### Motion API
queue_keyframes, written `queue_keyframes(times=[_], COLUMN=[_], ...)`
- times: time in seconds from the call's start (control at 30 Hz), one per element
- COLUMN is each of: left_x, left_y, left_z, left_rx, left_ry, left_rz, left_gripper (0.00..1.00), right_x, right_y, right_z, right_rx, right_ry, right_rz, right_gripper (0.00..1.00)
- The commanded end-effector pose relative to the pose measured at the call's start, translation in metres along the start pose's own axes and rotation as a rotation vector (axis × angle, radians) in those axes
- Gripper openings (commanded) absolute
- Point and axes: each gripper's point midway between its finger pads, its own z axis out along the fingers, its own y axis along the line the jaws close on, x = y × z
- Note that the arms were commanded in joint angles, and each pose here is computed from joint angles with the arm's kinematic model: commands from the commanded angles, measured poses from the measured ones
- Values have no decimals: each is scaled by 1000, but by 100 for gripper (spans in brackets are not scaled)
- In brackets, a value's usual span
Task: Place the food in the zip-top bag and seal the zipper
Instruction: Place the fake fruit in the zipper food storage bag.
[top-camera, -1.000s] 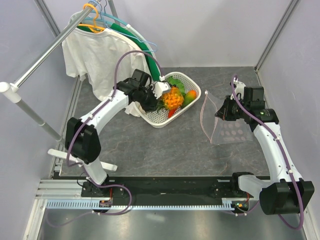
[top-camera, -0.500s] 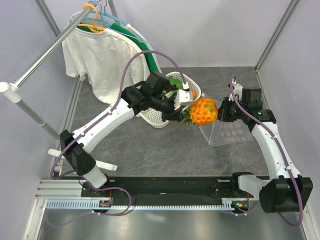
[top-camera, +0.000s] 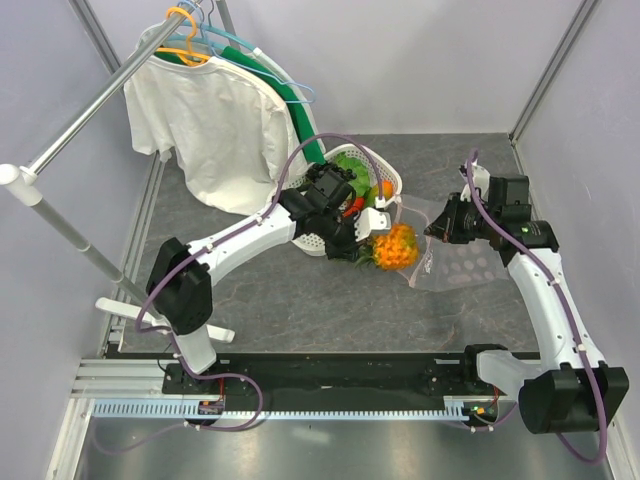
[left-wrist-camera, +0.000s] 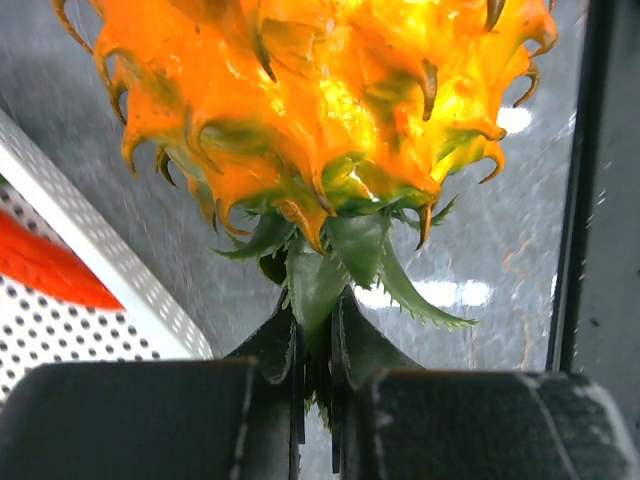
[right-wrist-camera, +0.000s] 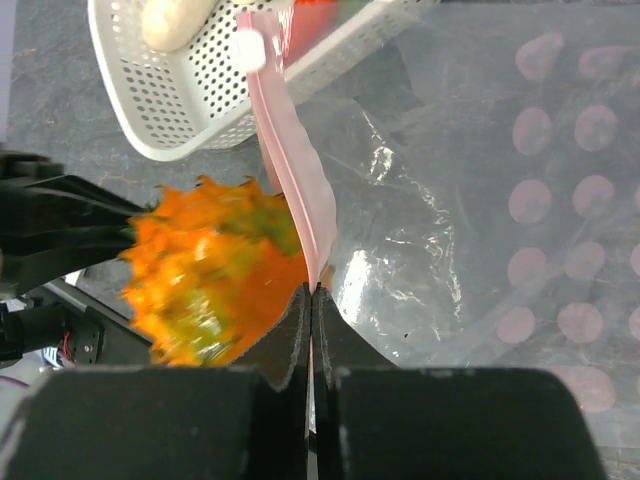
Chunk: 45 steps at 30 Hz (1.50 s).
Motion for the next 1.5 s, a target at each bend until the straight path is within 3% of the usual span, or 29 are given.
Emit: queue_keyframes(times=[0.0,0.13,0.3,0.53,0.73,0.87,1.0,1.07,1.23,1.47], left_x=[2,12,-15,-36,-61,-83,-105,-110,-117,-136], left_y=[17,11,-2,-25,-50,-46,-21,-17,-17,-10], left_z=[-3,1,1,3,-8,-31,-56,-56,-52,-40], left_rx=[-78,-23,18,159,377,546,558,560,610,543], left_ry=[25,120,142,186,132,-46,-226,-285,-298,-332], left_rz=[69,-31,-54,-306,-483,-653,-753,-731,-899,-965], left_gripper=[2,2,2,2,2,2,2,2,2,5], right_x=[-20,-18,-13,-9,2,3,8,9,9,6], right_y=[22,32,38,52,54,51,48,50,71,92], right_z=[-16,-17,-15,-22,-22,-23,-21,-20,-21,-19], right_rx=[-67,-122,-171,-216,-206,-184,-181,-193,-300,-368], right_ry=[-67,-62,-41,-46,-21,-27,-13,-9,0,-3], right_rz=[-59,-78,-73,-111,-154,-151,-141,-126,-87,-71], right_gripper=[0,0,0,0,0,0,0,0,0,0])
